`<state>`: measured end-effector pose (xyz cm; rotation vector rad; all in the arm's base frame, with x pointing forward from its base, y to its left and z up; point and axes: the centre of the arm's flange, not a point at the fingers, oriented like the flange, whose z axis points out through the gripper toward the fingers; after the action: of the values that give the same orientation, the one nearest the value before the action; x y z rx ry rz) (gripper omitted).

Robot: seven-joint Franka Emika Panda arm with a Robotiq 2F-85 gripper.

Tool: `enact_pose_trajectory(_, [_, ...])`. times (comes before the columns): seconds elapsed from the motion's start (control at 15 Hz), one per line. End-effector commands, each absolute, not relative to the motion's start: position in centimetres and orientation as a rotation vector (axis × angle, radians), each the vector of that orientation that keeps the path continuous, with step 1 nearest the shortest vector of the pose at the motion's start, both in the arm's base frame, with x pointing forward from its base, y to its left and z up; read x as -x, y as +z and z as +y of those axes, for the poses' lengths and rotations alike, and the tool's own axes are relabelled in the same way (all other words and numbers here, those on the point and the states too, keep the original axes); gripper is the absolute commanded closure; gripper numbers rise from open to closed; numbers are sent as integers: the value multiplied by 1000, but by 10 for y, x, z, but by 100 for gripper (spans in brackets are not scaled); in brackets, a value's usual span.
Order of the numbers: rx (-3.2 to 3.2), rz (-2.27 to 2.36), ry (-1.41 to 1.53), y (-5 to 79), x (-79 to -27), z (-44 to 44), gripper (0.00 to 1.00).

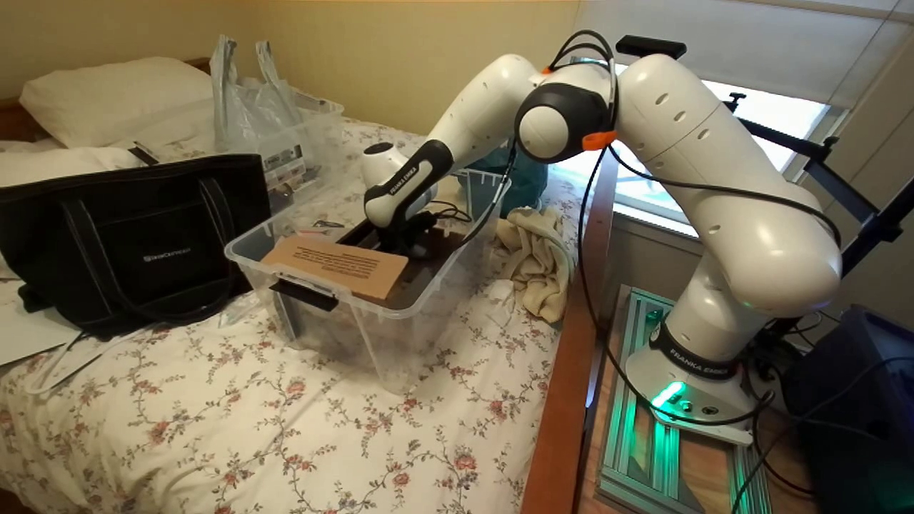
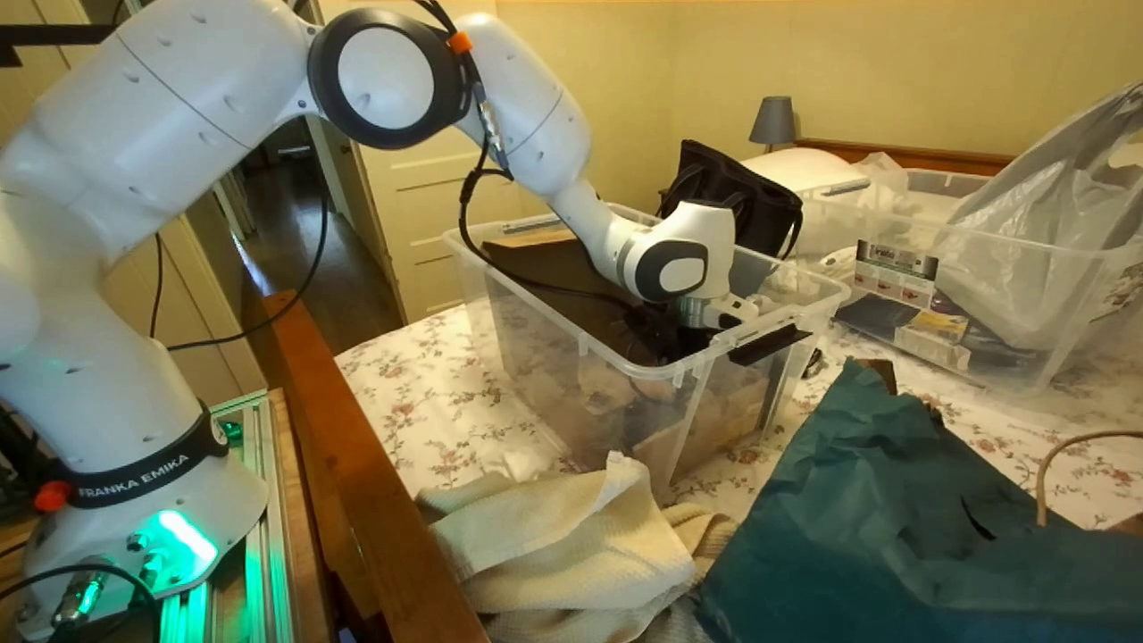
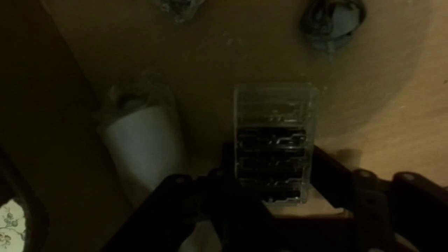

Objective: Take an item out of the container

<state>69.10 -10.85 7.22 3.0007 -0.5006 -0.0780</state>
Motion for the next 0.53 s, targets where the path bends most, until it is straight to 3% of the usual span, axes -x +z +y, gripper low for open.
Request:
enact_pose_trajectory(0.0, [-3020,-511,-57,66,-689,-105,72])
enact_pose_trajectory(0.47, [-3022,-495,-11,84,-677,-99,74])
